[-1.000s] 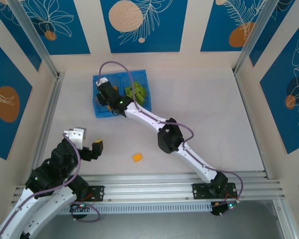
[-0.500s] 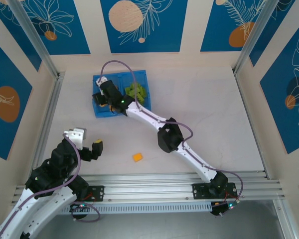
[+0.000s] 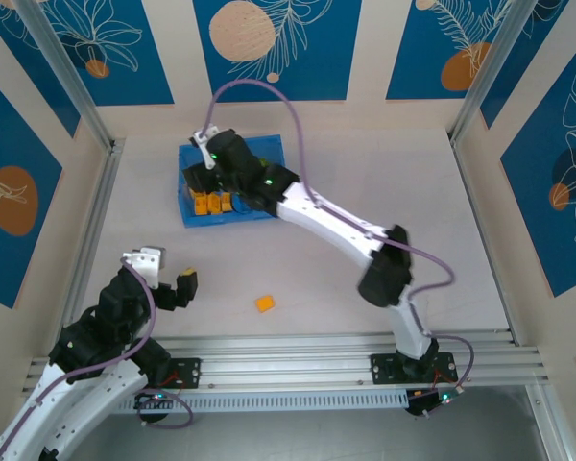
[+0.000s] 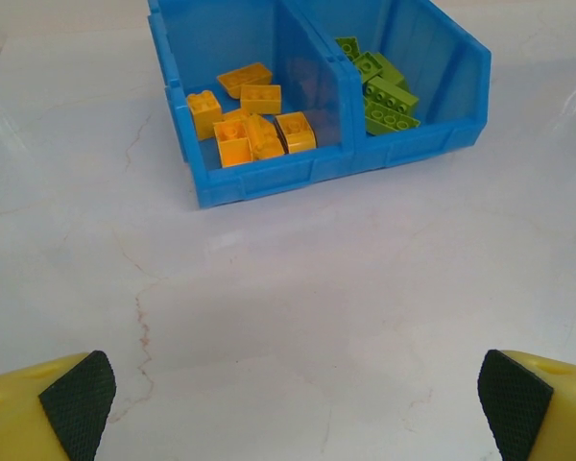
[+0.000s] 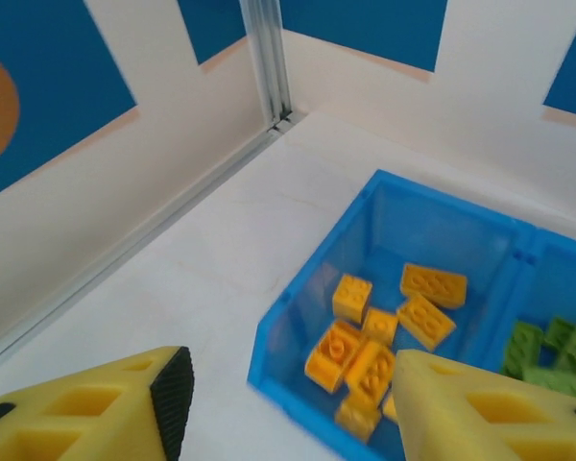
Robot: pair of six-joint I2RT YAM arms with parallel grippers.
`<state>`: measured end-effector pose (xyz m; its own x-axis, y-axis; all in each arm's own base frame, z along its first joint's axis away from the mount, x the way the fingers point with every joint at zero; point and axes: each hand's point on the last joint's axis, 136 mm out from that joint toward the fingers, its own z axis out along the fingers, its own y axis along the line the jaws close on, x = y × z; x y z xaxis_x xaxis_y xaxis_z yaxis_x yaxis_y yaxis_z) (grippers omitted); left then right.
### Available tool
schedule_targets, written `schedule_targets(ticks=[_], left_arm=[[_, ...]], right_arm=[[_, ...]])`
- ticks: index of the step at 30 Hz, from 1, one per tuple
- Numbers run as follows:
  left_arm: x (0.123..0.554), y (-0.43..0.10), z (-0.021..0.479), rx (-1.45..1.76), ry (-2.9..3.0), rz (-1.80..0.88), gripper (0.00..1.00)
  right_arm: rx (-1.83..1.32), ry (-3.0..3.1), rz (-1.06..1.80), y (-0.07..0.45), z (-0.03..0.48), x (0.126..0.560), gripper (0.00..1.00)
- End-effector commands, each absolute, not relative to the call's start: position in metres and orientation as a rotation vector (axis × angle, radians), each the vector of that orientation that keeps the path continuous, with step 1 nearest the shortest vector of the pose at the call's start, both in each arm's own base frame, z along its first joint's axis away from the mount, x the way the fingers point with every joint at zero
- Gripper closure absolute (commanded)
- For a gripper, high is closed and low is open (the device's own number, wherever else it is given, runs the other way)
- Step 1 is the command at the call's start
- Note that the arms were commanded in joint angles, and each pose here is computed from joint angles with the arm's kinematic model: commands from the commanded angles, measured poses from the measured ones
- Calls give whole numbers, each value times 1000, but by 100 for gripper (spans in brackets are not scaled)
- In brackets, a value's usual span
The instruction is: Sort the legos into containers by color
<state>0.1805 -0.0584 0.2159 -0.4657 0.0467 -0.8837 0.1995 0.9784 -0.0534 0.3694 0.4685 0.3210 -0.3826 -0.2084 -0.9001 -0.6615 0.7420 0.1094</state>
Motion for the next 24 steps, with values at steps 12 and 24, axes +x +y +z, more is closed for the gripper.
schedule_targets(ticks=[12, 24], left_arm=[[171, -199, 136, 636, 2426, -691, 8], [175, -259, 51, 1091, 2668, -380, 10]], right_arm=[[-436, 2294, 594, 227, 226, 214, 8], [-196, 2226, 611, 145, 219, 184, 0]])
